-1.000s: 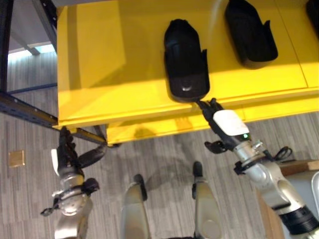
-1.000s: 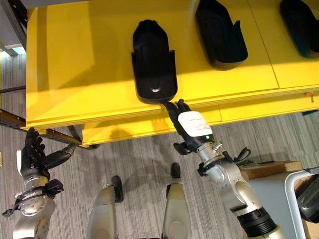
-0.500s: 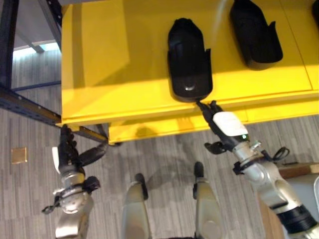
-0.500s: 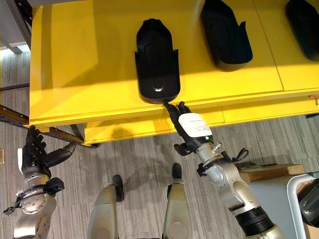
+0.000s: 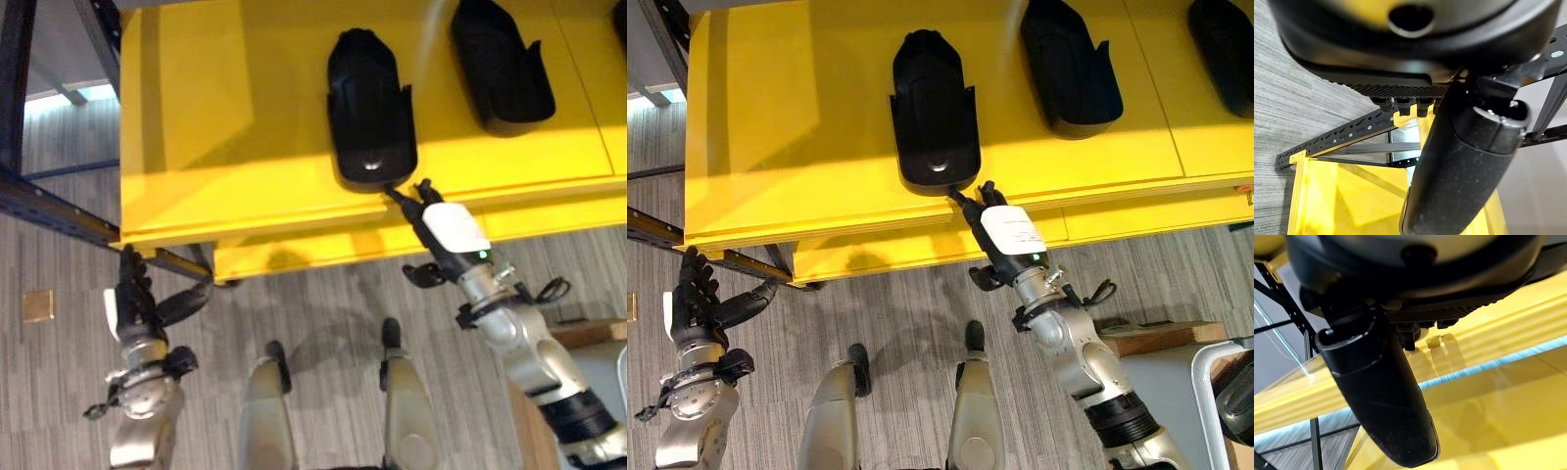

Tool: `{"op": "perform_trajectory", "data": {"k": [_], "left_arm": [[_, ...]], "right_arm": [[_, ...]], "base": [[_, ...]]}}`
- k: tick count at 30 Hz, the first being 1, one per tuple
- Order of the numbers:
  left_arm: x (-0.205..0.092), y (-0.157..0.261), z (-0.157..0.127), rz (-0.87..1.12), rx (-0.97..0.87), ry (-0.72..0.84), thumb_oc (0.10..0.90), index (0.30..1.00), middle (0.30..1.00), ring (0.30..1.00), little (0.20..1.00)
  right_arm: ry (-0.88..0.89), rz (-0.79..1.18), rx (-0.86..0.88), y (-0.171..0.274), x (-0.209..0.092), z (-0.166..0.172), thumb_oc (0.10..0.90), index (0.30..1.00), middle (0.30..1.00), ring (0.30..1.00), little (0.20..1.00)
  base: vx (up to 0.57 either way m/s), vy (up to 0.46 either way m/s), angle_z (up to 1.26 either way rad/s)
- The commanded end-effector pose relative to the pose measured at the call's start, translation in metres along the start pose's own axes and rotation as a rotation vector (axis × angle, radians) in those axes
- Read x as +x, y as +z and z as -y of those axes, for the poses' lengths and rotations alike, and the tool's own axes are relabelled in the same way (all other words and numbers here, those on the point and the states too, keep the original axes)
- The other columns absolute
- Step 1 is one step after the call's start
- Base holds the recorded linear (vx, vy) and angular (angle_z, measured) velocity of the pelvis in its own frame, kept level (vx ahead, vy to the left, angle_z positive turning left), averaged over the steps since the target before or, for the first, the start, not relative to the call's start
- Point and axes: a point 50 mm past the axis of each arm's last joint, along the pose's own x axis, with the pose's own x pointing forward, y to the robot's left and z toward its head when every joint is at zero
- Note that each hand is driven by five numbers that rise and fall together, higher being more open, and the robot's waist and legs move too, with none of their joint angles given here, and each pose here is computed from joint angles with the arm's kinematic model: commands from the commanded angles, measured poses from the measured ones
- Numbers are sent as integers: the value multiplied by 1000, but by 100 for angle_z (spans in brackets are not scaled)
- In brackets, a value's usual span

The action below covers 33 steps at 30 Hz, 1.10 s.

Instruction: Move parts from the plastic box to the shelf.

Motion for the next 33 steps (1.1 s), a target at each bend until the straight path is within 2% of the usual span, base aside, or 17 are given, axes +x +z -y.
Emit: {"op": "perform_trajectory", "data": {"k": [1,15,23,27,33], "left_arm": [[0,32,-5,197,9,-10,900,1000,1000,1000,1000],[1,32,-2,197,-3,-25,900,1000,1000,1000,1000],[-2,33,-10,198,8,13,900,1000,1000,1000,1000],[-4,34,-13,202,12,21,900,1000,1000,1000,1000],[-8,35,-20,202,32,34,900,1000,1000,1000,1000]], "right_arm": [[-241,70,-16,13,19,42,900,1000,1000,1000,1000],[-312,2,-18,1,30,55,900,1000,1000,1000,1000],[-370,69,11,11,-8,67,900,1000,1000,1000,1000],[-379,111,31,18,-17,69,900,1000,1000,1000,1000],[-287,192,94,30,-34,64,900,1000,1000,1000,1000]], "base": [[0,0,0],[1,1,0],[3,4,2],[-8,3,-2],[-6,3,0]]}}
